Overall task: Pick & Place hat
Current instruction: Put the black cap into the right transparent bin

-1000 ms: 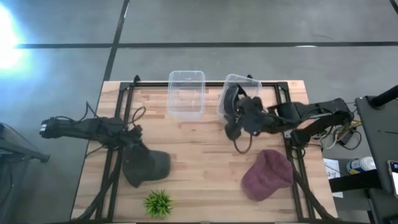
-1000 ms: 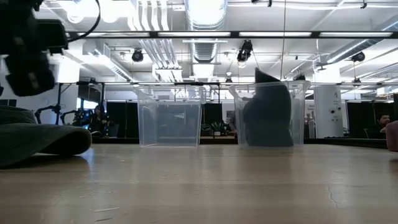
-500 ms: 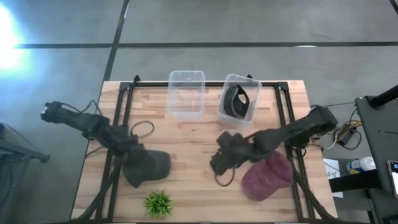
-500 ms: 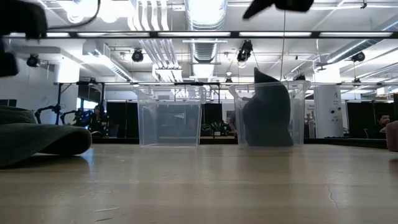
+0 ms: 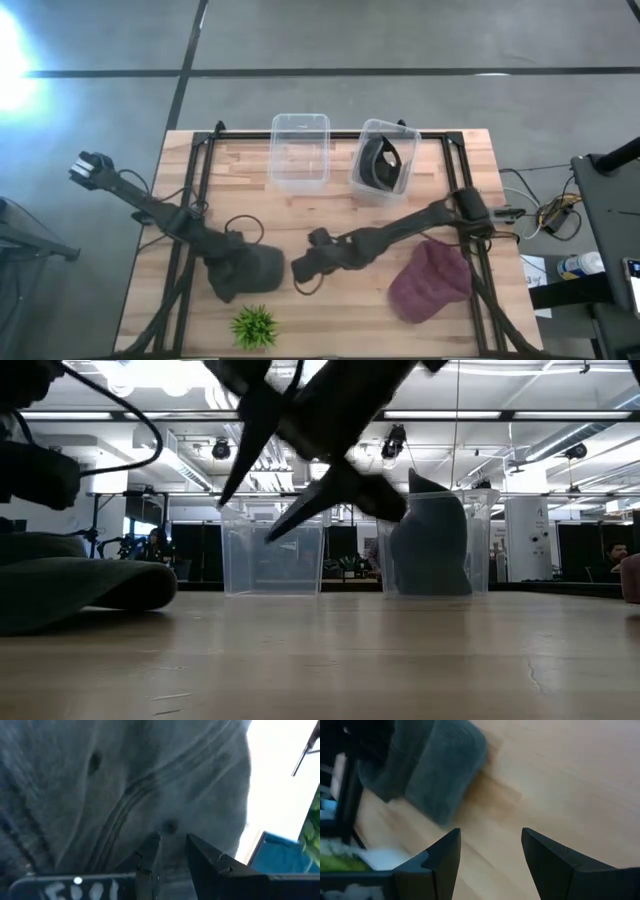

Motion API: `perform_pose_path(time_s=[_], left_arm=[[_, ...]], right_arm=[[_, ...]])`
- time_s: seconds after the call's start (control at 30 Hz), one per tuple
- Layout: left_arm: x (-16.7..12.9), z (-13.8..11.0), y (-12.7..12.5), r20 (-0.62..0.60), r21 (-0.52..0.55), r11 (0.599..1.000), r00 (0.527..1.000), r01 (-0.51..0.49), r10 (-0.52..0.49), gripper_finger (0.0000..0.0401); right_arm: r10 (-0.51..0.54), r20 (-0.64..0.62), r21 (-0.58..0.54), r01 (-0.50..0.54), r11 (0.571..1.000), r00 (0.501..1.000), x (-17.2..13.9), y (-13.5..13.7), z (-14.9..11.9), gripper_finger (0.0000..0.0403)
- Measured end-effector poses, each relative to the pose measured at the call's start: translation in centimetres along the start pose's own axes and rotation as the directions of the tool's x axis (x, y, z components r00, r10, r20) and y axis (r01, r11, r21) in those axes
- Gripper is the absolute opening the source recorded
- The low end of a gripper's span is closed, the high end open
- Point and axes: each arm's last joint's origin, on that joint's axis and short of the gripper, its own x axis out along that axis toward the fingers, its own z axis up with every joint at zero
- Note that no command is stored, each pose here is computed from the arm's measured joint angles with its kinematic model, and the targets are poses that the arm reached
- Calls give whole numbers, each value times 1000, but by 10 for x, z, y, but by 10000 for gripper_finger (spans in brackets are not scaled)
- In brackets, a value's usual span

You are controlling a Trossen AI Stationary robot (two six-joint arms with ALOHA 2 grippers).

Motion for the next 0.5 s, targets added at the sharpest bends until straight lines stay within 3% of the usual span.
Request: perform_pose_path(time_s=[0.27,0.5], left_arm=[[6,4,-3,35,10,1000,999,-10,10,84],[14,10,-10,81,32,999,996,21,-23,84]], right_arm=[[206,-30,103,-202,974,978,48,0,2,205],[255,-24,151,-248,957,967,68,-4,-6,205]])
